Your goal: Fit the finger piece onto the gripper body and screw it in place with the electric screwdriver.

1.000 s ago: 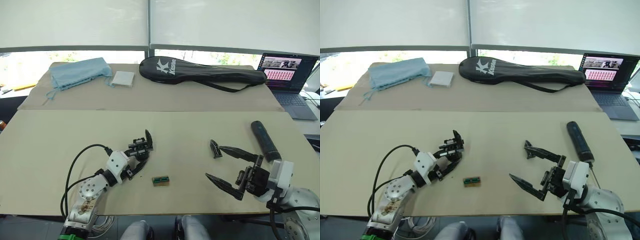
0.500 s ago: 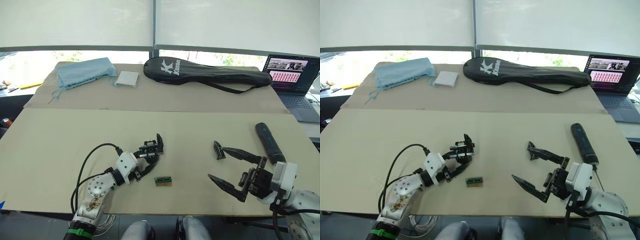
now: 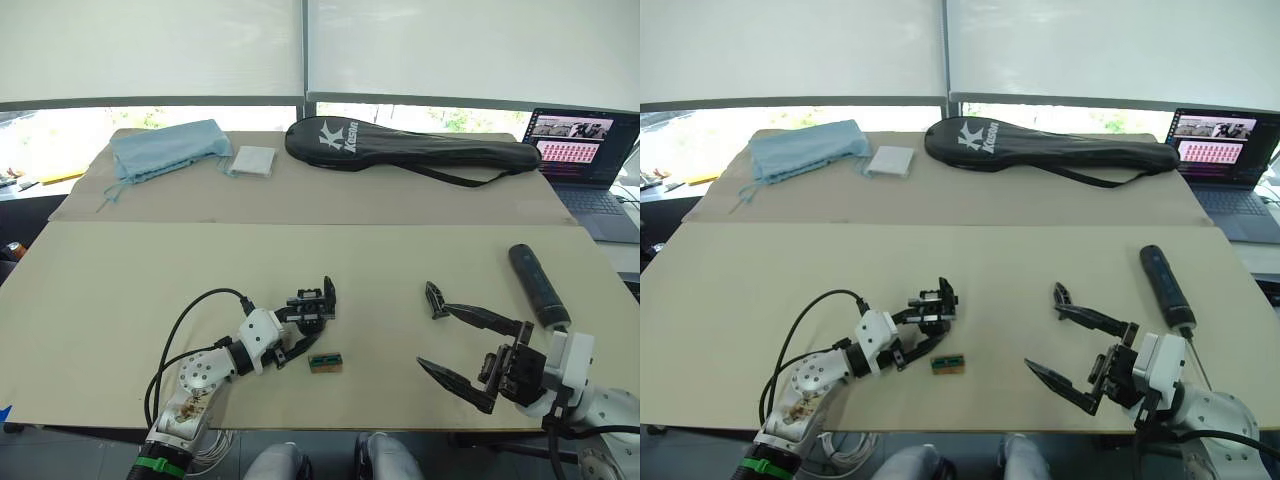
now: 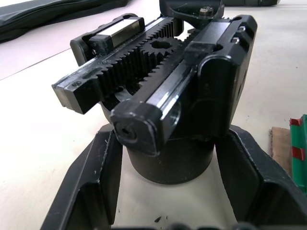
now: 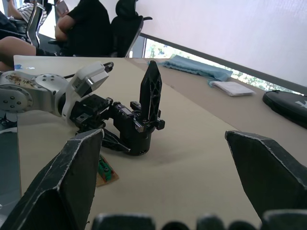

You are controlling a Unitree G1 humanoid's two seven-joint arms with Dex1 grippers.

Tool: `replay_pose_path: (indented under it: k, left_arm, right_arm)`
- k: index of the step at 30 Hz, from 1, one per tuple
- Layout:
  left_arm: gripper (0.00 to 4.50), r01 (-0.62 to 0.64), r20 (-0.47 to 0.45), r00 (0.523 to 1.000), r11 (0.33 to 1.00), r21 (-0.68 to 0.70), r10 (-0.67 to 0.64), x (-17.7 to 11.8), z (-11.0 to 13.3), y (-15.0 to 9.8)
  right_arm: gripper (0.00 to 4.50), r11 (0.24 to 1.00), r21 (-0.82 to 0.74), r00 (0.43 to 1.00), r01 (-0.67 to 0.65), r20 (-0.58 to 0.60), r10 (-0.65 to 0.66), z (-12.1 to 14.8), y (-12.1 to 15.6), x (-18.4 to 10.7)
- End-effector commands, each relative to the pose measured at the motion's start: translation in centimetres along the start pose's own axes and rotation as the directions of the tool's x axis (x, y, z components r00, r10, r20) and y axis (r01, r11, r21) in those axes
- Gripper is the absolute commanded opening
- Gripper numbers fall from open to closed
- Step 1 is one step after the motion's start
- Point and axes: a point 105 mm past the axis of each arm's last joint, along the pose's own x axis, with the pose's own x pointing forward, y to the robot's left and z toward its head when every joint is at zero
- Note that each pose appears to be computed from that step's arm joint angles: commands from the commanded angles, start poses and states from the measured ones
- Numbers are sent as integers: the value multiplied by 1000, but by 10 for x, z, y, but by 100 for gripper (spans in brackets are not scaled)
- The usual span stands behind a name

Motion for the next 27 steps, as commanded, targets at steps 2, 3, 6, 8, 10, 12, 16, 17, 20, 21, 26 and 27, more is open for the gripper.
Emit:
replay_pose_path:
  k: [2,3,6,8,10,12,16,17,20,21,26,27]
  left_arm:
    - [235,12,-51,999,999,-47,-14,-4,-13,-6]
    - [235,14,-51,999,999,-51,-16,-4,-13,-6]
    - [235,10,-56,998,998,-62,-14,-4,-13,-5]
    - [338,9,-57,998,998,-67,-12,-6,-13,-4]
    - [421,1,-66,998,997,-75,-6,-10,-15,-3]
    - [443,-8,-73,997,997,-81,2,-13,-17,-1]
    - [443,-5,-85,996,996,-88,-2,-22,-18,3]
    - [443,-6,-87,996,996,-91,-2,-25,-17,5]
    - [443,-9,-98,995,996,-87,0,-31,-17,14]
    - [443,-2,-102,995,995,-96,-7,-33,-18,16]
    - [443,137,-88,985,983,-121,-148,-40,-14,32]
    - [443,170,-93,979,978,-120,-181,-40,-14,34]
  right_arm:
    - [450,999,-30,1000,-16,23,17,11,1,0]
    - [450,999,-29,1000,-17,23,18,11,1,0]
    - [450,999,-26,1000,-19,22,20,11,2,0]
    - [450,1000,-25,1000,-20,21,20,10,2,0]
    - [450,1000,-23,1000,-20,20,21,10,2,0]
    - [450,1000,-21,1000,-19,19,19,10,2,0]
    - [450,1000,-14,1000,-19,20,19,8,4,1]
    - [450,1000,-13,1000,-19,20,19,8,4,1]
    - [450,1000,-12,1000,-18,21,19,9,4,2]
    - [450,1000,-12,1000,-19,21,19,9,4,2]
    - [450,1000,-6,1000,-19,18,19,8,5,1]
    - [450,1000,-5,1000,-20,17,20,8,5,1]
